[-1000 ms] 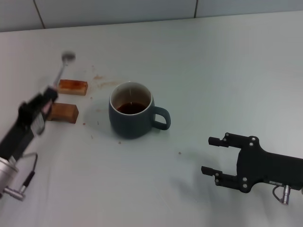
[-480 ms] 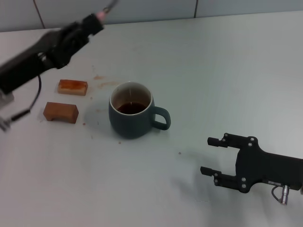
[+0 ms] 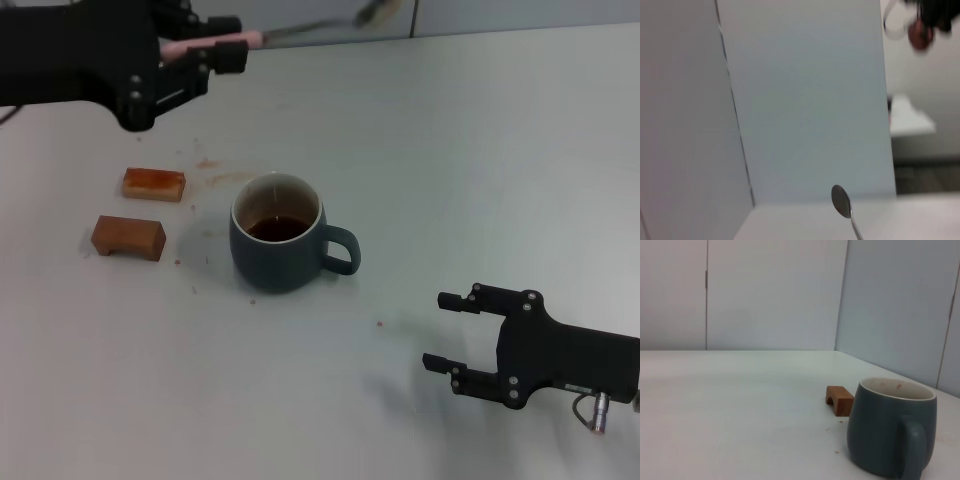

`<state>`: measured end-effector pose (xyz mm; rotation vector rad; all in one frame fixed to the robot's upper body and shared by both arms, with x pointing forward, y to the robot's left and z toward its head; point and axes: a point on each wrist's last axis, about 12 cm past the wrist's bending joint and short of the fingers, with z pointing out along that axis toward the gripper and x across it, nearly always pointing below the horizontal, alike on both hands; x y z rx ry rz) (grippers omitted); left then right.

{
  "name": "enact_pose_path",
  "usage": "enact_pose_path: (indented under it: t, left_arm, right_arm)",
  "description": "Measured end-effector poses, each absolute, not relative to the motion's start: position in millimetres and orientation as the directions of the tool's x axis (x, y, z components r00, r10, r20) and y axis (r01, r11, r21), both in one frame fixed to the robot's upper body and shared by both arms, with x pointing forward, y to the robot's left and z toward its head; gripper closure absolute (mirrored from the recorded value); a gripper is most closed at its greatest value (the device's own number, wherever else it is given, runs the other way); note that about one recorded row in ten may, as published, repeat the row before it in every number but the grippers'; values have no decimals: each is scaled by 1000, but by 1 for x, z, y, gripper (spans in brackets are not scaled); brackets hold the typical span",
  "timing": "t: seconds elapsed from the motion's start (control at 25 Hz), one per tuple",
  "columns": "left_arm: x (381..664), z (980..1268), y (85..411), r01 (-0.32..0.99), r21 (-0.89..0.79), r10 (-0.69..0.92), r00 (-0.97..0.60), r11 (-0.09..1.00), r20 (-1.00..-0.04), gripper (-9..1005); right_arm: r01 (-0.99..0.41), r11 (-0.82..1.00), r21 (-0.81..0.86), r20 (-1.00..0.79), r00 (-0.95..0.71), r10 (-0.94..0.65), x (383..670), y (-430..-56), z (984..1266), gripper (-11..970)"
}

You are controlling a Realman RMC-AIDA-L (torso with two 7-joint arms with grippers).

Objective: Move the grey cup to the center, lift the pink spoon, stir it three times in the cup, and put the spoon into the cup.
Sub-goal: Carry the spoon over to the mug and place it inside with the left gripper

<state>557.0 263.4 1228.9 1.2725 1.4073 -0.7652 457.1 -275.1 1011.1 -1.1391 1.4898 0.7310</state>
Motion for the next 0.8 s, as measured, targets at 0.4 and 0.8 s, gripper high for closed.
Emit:
enact_pose_path:
  t: [0.4,0.8]
  left_arm:
    - [548,1257,242,924,371,640,229,95,-733,859]
    - [536,1254,219,907,419,776,297,-46,-557,857]
  right_arm:
    - [-925,356,-131,-961,31,-275,457,-277,1011,291]
    - [-922,365,-129,-961,26,-274,456,-278,1011,291]
